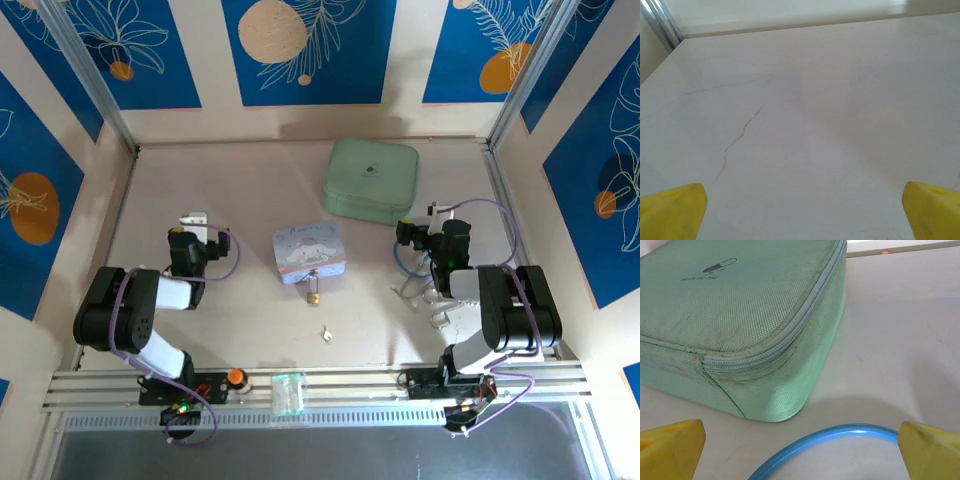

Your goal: Unlock the padlock with the key

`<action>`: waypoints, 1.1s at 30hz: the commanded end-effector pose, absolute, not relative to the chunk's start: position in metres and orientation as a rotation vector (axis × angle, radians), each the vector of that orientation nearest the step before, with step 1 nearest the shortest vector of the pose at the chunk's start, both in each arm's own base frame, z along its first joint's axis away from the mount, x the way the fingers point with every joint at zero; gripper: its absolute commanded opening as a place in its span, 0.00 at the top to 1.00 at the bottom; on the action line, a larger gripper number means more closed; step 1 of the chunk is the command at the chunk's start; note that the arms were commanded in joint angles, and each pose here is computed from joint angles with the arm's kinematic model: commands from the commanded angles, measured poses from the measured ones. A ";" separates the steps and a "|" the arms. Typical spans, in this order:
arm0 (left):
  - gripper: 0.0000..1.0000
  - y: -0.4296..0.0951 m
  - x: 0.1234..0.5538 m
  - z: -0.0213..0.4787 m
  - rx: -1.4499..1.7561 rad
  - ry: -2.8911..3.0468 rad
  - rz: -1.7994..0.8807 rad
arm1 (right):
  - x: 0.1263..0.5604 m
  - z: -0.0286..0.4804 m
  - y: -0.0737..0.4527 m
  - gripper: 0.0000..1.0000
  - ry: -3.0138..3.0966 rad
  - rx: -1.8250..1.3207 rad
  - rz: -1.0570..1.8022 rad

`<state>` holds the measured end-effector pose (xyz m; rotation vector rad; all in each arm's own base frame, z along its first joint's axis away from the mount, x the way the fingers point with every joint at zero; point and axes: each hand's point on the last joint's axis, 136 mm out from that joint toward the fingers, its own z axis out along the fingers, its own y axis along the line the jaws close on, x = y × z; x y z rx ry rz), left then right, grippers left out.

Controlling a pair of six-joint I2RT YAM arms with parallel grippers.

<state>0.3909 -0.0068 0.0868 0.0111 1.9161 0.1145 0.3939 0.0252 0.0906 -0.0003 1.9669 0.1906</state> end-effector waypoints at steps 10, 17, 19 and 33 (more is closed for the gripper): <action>0.00 -0.011 0.395 0.093 0.043 1.891 0.104 | 0.397 0.095 0.026 0.01 1.949 -0.019 0.191; 0.01 -0.011 0.395 0.094 0.044 1.890 0.102 | 0.397 0.095 0.025 0.01 1.952 -0.018 0.192; 0.01 -0.012 0.395 0.093 0.045 1.890 0.101 | 0.397 0.094 0.025 0.01 1.953 -0.018 0.192; 0.01 0.008 0.390 0.100 -0.076 1.870 0.180 | 0.397 0.099 0.022 0.01 1.945 0.006 0.179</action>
